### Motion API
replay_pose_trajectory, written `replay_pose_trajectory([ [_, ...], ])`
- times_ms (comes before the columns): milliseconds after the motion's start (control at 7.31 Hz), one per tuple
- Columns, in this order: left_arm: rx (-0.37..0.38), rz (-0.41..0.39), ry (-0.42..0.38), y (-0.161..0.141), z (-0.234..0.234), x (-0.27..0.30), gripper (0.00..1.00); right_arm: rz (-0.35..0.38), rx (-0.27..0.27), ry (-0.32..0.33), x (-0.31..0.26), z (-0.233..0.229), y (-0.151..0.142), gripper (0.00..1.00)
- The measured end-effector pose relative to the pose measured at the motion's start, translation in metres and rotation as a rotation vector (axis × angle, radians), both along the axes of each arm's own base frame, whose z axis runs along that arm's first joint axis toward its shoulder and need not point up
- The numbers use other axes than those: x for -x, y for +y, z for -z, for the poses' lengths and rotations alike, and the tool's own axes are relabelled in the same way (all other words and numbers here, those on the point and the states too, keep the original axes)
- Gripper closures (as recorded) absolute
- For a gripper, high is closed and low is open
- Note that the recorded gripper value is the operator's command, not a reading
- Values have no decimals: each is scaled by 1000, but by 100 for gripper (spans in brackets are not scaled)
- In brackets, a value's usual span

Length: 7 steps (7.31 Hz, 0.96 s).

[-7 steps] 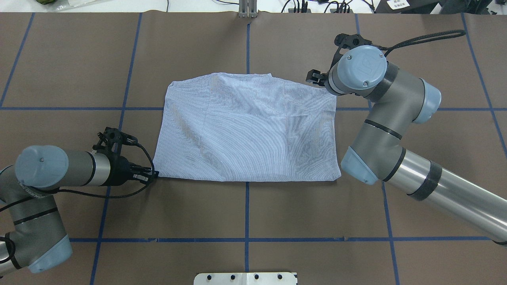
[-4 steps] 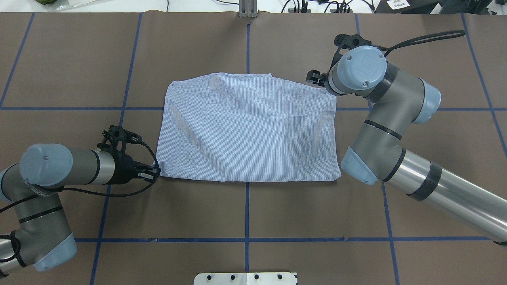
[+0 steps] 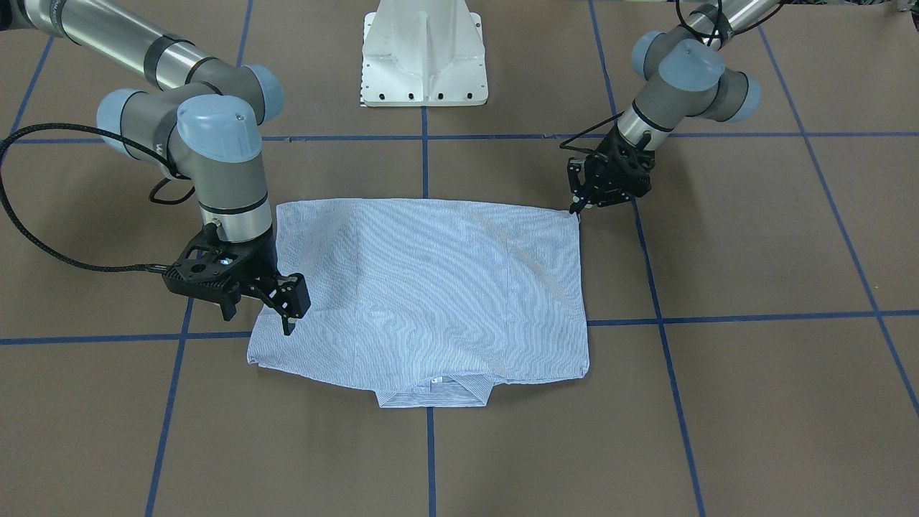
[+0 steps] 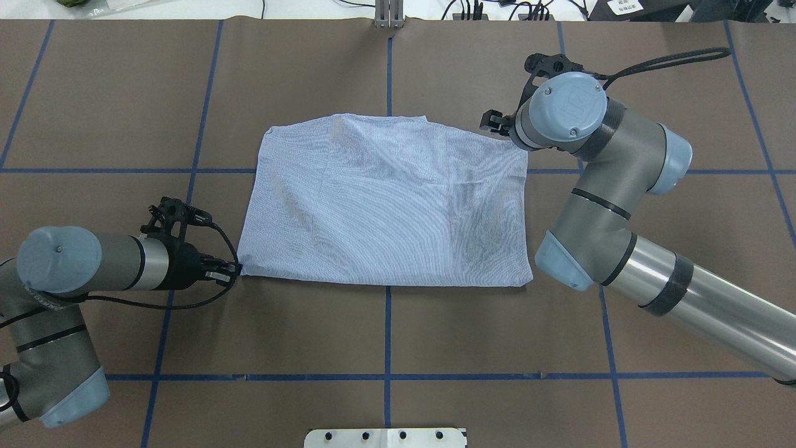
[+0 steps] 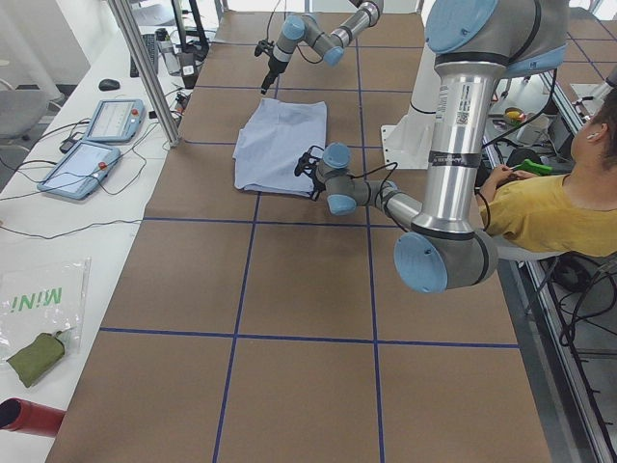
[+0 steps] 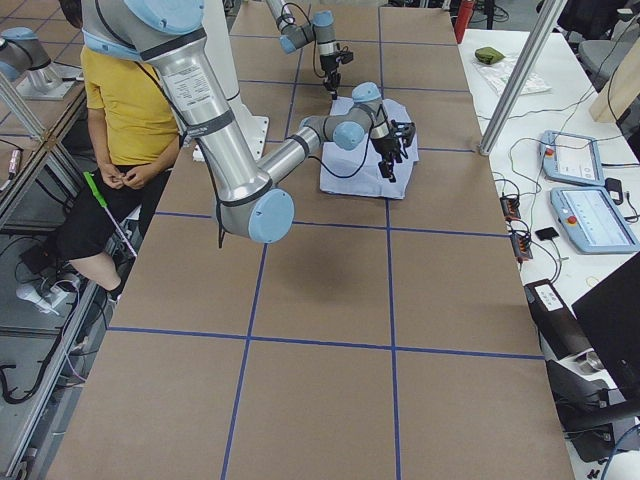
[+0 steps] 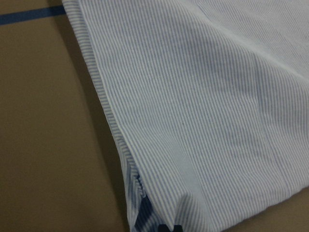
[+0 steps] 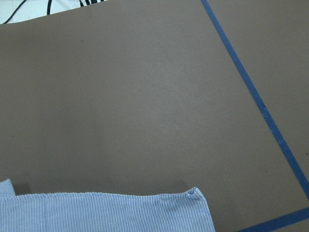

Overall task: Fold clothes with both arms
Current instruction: 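Grasp the side edge of the folded shirt with the left gripper, then lift the side edge and fold it across toward the other side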

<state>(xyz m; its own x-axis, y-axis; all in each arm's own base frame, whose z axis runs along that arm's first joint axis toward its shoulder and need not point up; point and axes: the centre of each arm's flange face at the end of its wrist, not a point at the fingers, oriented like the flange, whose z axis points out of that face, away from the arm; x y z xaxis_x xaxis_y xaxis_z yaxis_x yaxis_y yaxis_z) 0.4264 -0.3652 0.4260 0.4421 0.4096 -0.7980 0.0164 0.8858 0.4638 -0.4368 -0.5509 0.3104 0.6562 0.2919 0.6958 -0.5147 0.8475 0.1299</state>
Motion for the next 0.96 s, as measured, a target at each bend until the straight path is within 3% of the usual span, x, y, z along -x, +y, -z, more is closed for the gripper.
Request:
replay_pose_trajectory([
  [547, -6, 8, 4, 11, -31, 27, 100, 0, -5, -3, -1, 2, 2, 0],
  [684, -17, 28, -6, 0, -35, 35, 100, 1, -7, -5, -1, 3, 4, 0],
  [958, -78, 100, -54, -55, -44, 58, 100, 2, -7, -5, 0, 3, 6, 0],
])
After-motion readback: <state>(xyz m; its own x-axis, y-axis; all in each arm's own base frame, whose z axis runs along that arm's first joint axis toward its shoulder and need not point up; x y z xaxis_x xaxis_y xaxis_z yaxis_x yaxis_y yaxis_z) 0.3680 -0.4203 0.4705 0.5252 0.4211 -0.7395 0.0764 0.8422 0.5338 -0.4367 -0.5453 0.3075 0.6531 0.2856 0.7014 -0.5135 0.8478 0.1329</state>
